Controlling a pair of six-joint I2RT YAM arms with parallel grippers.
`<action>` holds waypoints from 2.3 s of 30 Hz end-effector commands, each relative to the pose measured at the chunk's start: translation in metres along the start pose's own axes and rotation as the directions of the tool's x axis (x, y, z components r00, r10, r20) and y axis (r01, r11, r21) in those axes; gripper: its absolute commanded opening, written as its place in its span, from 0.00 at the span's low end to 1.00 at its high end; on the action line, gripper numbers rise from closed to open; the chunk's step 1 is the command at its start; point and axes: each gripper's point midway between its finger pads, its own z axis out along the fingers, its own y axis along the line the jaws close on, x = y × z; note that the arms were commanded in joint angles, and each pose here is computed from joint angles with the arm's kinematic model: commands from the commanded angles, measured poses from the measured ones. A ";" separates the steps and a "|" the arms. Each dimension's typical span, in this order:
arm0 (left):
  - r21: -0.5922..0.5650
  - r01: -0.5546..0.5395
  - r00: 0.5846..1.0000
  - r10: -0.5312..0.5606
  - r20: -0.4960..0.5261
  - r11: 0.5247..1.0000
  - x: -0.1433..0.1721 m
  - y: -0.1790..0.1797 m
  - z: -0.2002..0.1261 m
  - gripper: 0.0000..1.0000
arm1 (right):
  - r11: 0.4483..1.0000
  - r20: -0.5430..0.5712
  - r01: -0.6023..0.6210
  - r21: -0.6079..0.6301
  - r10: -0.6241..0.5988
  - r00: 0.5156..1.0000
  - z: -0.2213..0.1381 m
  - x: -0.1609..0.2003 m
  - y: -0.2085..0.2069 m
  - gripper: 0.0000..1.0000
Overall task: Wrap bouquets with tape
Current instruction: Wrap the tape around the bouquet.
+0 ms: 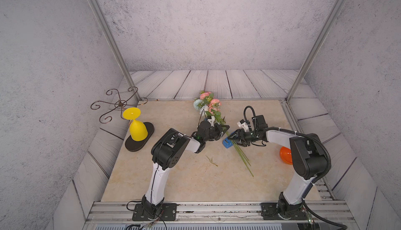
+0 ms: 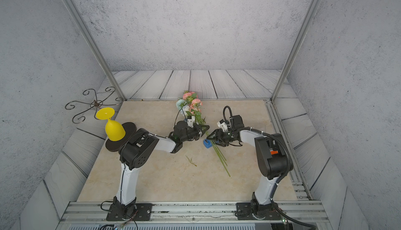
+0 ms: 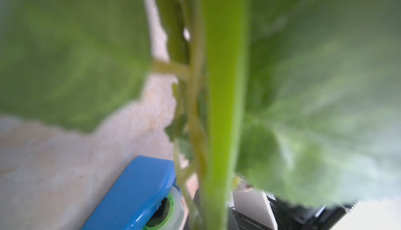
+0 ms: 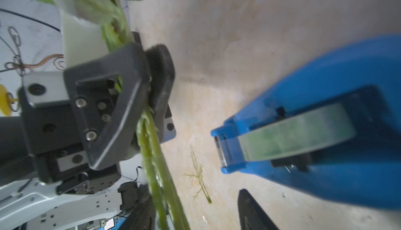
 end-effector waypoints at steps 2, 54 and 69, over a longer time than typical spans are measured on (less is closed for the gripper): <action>0.197 -0.088 0.996 0.086 0.022 0.977 -0.006 -0.063 -0.007 0.00 | 0.992 0.001 -0.015 -0.122 0.015 1.000 0.011 -0.015 0.011 0.52; -0.050 0.056 0.989 -0.062 -0.136 0.997 0.013 -0.036 0.024 0.00 | 0.717 -0.232 0.520 0.465 -0.468 0.853 -0.019 0.023 0.023 0.48; 0.250 -0.007 1.000 0.009 -0.009 0.968 -0.011 -0.067 0.008 0.00 | 0.988 -0.089 0.150 -0.020 -0.151 0.985 -0.010 0.013 0.049 0.69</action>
